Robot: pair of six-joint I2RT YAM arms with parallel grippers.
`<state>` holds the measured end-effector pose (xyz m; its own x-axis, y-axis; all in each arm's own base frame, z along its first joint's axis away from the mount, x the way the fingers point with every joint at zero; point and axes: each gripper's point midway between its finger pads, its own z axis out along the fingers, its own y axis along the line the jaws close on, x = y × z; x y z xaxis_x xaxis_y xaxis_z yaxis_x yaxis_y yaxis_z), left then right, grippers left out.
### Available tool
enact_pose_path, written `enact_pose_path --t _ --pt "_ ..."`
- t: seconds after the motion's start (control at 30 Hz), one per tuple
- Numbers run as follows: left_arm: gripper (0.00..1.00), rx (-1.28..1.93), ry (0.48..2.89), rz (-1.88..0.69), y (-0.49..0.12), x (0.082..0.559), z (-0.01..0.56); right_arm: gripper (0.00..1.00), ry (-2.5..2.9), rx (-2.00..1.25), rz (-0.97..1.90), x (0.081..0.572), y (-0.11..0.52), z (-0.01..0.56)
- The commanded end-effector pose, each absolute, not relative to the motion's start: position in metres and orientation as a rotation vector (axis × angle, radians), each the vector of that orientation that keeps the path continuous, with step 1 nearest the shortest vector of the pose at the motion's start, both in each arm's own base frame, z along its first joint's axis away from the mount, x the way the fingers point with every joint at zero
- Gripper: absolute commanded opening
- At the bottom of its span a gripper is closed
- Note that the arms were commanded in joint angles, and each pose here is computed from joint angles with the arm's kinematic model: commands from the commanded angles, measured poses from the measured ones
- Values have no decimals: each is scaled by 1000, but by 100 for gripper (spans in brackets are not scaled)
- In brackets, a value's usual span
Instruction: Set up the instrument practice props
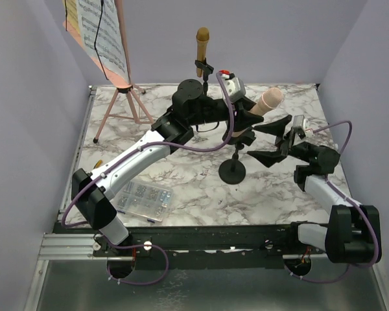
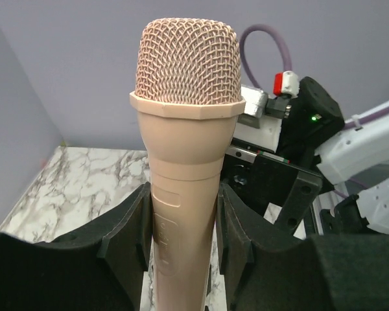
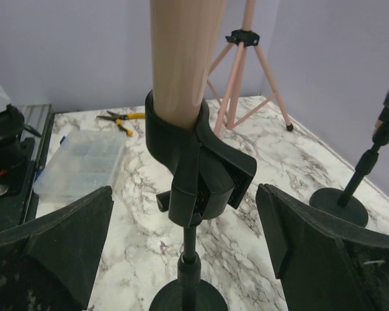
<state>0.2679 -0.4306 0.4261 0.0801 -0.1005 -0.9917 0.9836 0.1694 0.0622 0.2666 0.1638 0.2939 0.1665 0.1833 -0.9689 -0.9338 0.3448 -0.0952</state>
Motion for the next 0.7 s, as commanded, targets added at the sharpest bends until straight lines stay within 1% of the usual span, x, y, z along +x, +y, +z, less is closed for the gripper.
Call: enact_pose_path --t 0.0,0.2,0.33,0.5,0.67 --pt "0 1174 993 -1162 -420 252 440 100 984 -1109 917 251 169 290" --pt "0 1209 979 -1187 -421 252 436 100 999 -1126 977 258 170 291" --pt "0 1201 1002 -1214 -423 253 432 100 1031 -1069 1031 272 170 294" --pt "0 1195 1000 -1216 -424 255 433 100 1008 -1011 1032 279 173 304" --pt "0 1190 995 -1221 -427 256 435 99 985 -1038 1023 277 184 309"
